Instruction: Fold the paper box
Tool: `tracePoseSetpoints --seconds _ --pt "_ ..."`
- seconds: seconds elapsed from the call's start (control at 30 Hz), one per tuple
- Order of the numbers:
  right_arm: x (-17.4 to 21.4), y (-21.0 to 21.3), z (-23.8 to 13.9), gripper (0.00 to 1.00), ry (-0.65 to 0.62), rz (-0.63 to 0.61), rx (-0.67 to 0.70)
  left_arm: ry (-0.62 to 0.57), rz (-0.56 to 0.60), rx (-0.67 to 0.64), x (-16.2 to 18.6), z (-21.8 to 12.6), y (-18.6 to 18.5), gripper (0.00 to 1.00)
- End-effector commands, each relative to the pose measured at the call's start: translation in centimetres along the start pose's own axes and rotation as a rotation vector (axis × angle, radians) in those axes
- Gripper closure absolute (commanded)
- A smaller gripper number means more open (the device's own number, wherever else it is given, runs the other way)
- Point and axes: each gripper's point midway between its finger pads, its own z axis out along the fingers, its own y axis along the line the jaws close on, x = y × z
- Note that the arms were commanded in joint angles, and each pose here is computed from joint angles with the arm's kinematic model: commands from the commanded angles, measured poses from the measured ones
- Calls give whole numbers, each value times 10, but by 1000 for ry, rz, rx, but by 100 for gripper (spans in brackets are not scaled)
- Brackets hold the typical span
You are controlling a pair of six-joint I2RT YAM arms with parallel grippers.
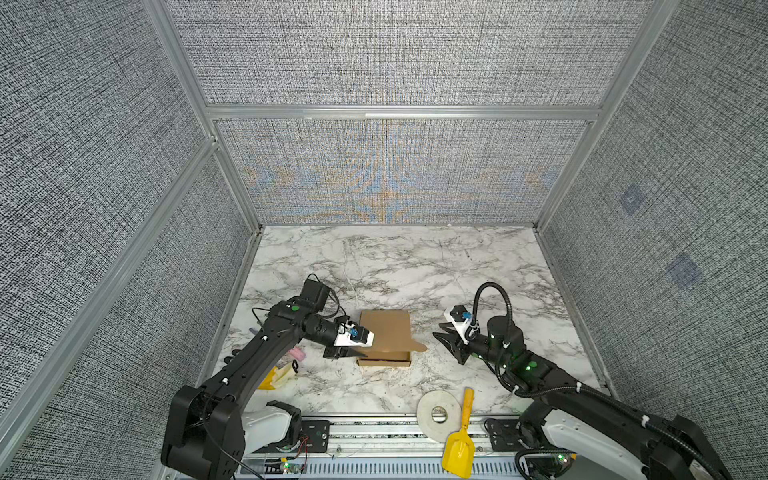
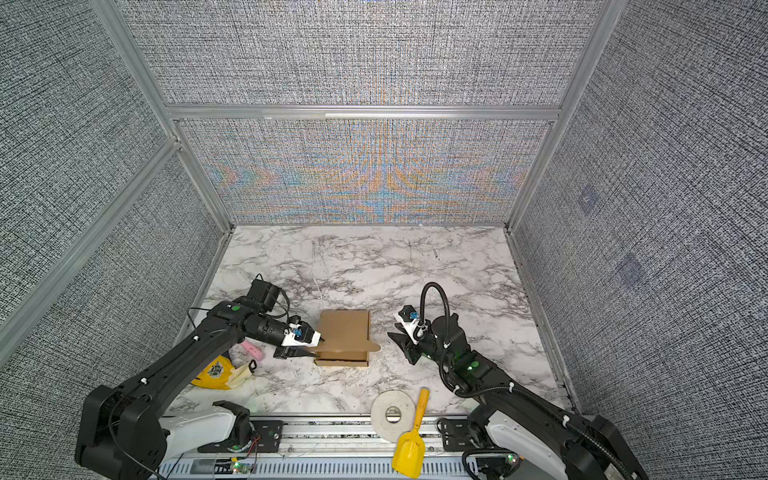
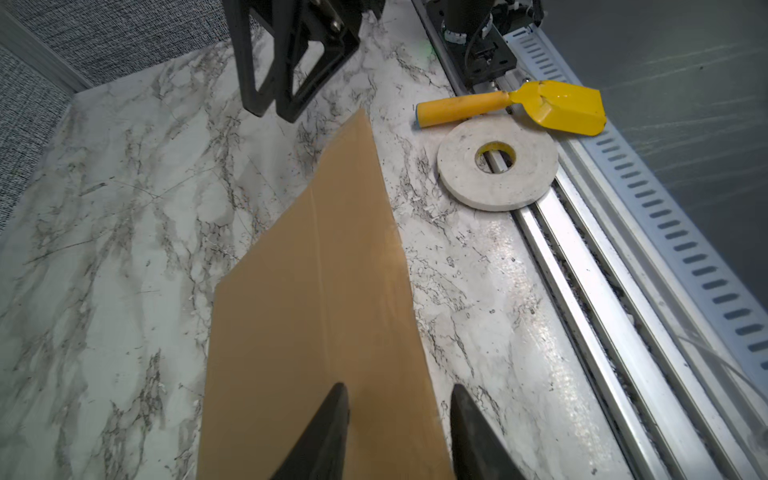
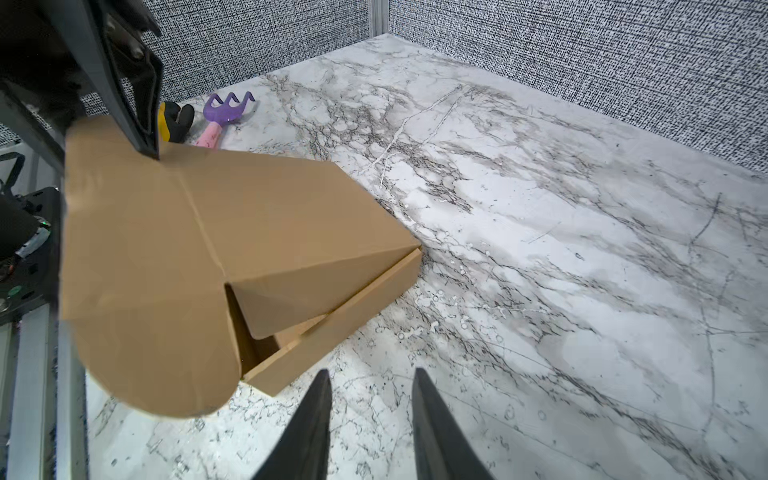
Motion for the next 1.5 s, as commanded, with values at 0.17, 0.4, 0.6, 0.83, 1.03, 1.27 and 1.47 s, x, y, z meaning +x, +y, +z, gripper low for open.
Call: tracePoseSetpoints --seconds 0.17,0.4,0.6,0.83,1.03,1.27,1.47 --pt "11 22 8 66 105 18 -46 16 0 50 3 5 -16 48" --pt "25 39 15 66 171 9 -93 35 -12 71 -11 -10 -20 44" --pt "21 40 9 66 187 -24 -83 9 -51 28 -27 -35 -15 44" --pt "4 33 -4 66 232 -107 -46 151 -100 -67 -10 -54 4 56" --pt "4 57 5 66 260 -114 -144 242 -143 -72 14 -51 -7 61" --pt "14 84 19 66 296 -147 -232 244 -233 -114 33 -40 -10 55" --pt "10 91 25 66 263 -179 -246 280 -351 -245 58 -37 10 55"
